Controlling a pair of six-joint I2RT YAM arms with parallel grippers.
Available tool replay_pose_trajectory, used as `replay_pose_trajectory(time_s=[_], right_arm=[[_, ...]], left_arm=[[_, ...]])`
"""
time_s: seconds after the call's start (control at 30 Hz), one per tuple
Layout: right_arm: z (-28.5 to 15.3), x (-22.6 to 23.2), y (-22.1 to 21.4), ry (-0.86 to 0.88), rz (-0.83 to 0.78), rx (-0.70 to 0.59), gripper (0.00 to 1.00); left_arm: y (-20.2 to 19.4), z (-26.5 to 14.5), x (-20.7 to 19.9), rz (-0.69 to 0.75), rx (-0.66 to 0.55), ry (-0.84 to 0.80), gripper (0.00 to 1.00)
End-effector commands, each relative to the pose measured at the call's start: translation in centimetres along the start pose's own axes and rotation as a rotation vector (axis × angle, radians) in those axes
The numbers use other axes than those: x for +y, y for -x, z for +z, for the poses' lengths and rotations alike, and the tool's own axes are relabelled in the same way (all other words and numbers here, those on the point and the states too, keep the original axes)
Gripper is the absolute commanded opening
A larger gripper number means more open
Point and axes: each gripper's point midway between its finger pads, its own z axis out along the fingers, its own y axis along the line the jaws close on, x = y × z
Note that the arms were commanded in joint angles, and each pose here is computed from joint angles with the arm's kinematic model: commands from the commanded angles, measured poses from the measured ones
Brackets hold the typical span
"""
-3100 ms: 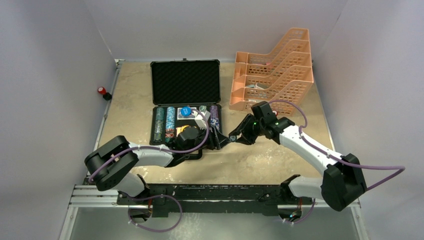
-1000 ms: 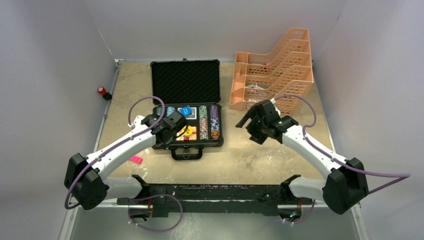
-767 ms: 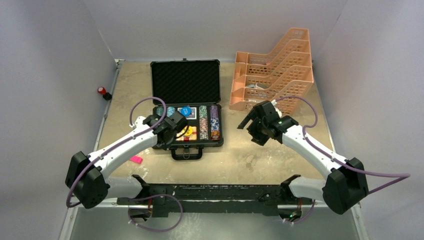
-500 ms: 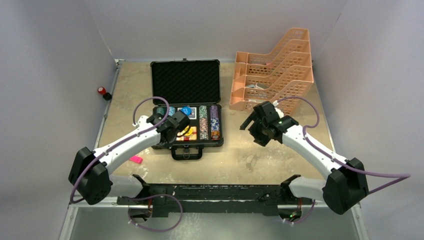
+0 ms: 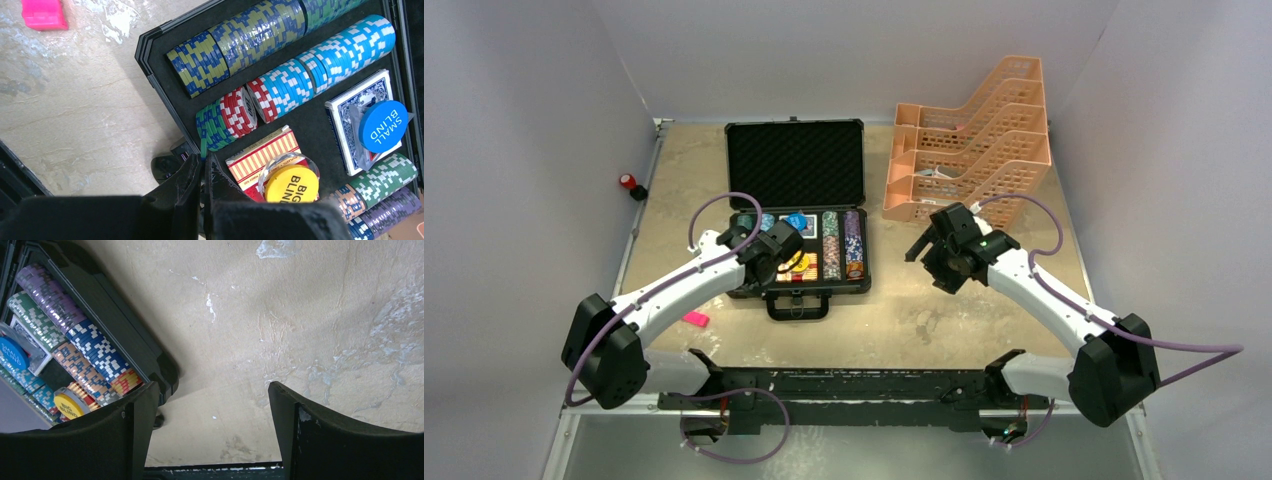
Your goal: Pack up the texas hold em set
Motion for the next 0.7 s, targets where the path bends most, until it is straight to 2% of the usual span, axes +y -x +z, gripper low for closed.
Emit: replay_pose_trajectory(time_s=[0.0,0.4,0.67], right_arm=[[-0.2,0.2,0.9,-0.019,0.020,-0.030,0.82],[0.1,-0.5,0.2,-0.022,0.032,-0.013,0.81],[-0.2,-0.9,0.2,-0.031,0.034,-0.013,0.81]], left_arm=[[0.0,-0.2,1.2,-0.023,0.028,0.034,0.00],[-0.7,0.4,1.2,-0.021,0.042,0.031,0.00],[0.1,0.4,-0.8,-0.048,0.001,-0.061,0.00]])
